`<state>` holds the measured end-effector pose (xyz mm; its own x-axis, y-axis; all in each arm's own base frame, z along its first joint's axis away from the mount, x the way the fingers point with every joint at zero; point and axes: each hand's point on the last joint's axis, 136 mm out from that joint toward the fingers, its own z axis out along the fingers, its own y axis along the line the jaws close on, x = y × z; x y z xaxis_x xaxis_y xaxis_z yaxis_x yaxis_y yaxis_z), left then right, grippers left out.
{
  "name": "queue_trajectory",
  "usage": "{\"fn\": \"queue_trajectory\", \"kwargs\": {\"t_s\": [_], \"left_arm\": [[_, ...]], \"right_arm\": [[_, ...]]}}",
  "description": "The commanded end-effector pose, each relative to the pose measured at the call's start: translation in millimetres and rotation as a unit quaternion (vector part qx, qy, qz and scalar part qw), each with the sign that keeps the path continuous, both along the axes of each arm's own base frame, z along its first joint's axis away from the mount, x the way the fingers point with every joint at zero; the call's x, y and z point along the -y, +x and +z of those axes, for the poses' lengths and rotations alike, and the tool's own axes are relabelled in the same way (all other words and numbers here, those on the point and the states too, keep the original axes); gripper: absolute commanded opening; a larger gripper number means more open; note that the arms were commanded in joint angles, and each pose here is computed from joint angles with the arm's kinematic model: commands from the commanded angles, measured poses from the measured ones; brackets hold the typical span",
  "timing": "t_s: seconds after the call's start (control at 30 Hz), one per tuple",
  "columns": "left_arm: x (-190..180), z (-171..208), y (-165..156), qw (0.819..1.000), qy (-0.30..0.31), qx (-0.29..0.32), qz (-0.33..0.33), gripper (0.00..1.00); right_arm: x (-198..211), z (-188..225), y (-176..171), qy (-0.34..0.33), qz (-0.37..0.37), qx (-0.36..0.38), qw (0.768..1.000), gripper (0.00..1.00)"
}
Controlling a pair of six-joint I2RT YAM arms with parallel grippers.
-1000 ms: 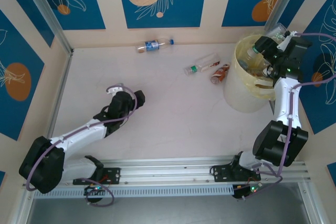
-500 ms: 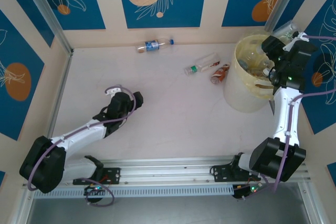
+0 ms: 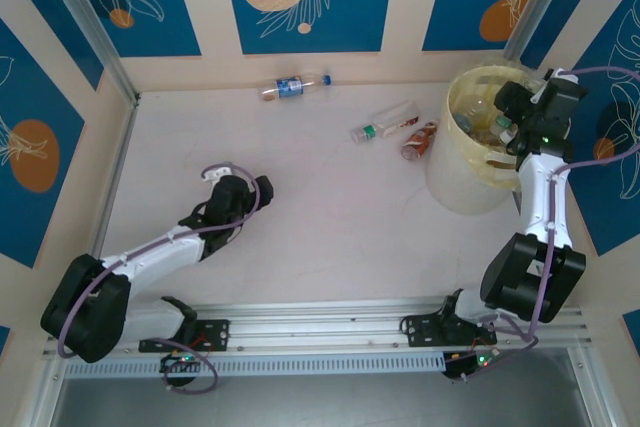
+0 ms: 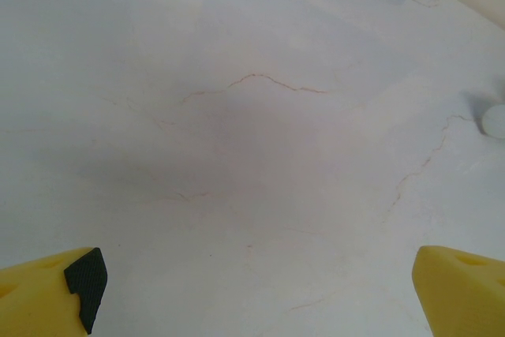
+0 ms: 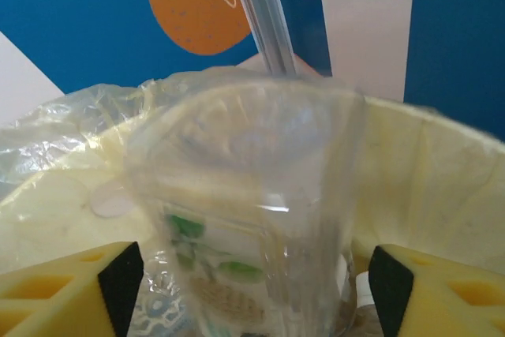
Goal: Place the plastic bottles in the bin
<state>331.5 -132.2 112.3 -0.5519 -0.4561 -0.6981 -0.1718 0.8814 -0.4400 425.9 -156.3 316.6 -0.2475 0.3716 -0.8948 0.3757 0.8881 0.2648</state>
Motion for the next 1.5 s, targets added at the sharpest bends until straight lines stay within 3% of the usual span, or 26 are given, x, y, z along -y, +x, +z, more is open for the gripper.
{"fn": "queue_trajectory", "kwargs": {"t_s": [0.0, 0.23, 0.4, 0.5, 0.6, 0.7, 0.8, 1.03, 1.1, 1.27, 1.4, 1.47], "left_arm": [[-0.7, 1.9, 5.1, 1.0, -0.012, 0.006, 0.004, 1.0], [0.9, -3.7, 6.2, 1.0, -0.013, -0.001, 0.0, 1.0], [-0.7, -7.1, 5.6, 1.0, -0.014, -0.006, 0.002, 1.0], [-2.3, -8.4, 4.7, 1.0, -0.013, -0.007, 0.003, 1.0], [-4.3, -8.5, 5.5, 1.0, -0.009, -0.005, 0.005, 1.0], [-4.4, -7.4, 7.2, 1.0, -0.007, -0.003, 0.003, 1.0], [-3.8, -8.0, 8.6, 1.0, -0.006, -0.005, 0.001, 1.0], [-2.2, -10.8, 8.7, 1.0, -0.011, -0.009, -0.001, 1.0], [-2.4, -11.3, 8.4, 1.0, -0.011, -0.01, 0.0, 1.0], [-1.3, -10.3, 9.7, 1.0, -0.011, -0.01, -0.002, 1.0], [2.0, -9.8, 11.5, 1.0, -0.013, -0.012, -0.008, 1.0], [3.6, -11.2, 11.4, 1.0, -0.015, -0.015, -0.011, 1.0]], "right_arm": [[-9.8, 35.6, -10.8, -0.038, 0.015, 0.034, 0.999, 1.0], [-14.8, 45.0, -17.4, -0.042, 0.026, 0.036, 0.998, 1.0], [23.5, 24.2, -24.1, 0.014, -0.08, -0.002, 0.997, 1.0], [19.8, 22.9, -21.1, 0.062, -0.059, 0.018, 0.996, 1.0], [30.6, 20.5, -21.7, 0.055, -0.09, 0.0, 0.994, 1.0], [18.1, 17.7, -4.9, 0.05, -0.034, 0.0, 0.998, 1.0], [-17.6, 14.9, 19.4, 0.034, 0.082, 0.008, 0.996, 0.99], [-98.3, 26.5, 45.1, -0.063, 0.251, 0.026, 0.966, 0.99], [-100.9, 40.7, 40.0, -0.084, 0.241, 0.038, 0.966, 1.0], [-72.6, 74.1, 16.6, -0.096, 0.131, 0.06, 0.985, 1.0], [-54.6, 80.3, 3.3, -0.049, 0.064, 0.059, 0.995, 0.99], [-59.0, 76.6, 6.0, -0.019, 0.077, 0.054, 0.995, 1.0]]}}
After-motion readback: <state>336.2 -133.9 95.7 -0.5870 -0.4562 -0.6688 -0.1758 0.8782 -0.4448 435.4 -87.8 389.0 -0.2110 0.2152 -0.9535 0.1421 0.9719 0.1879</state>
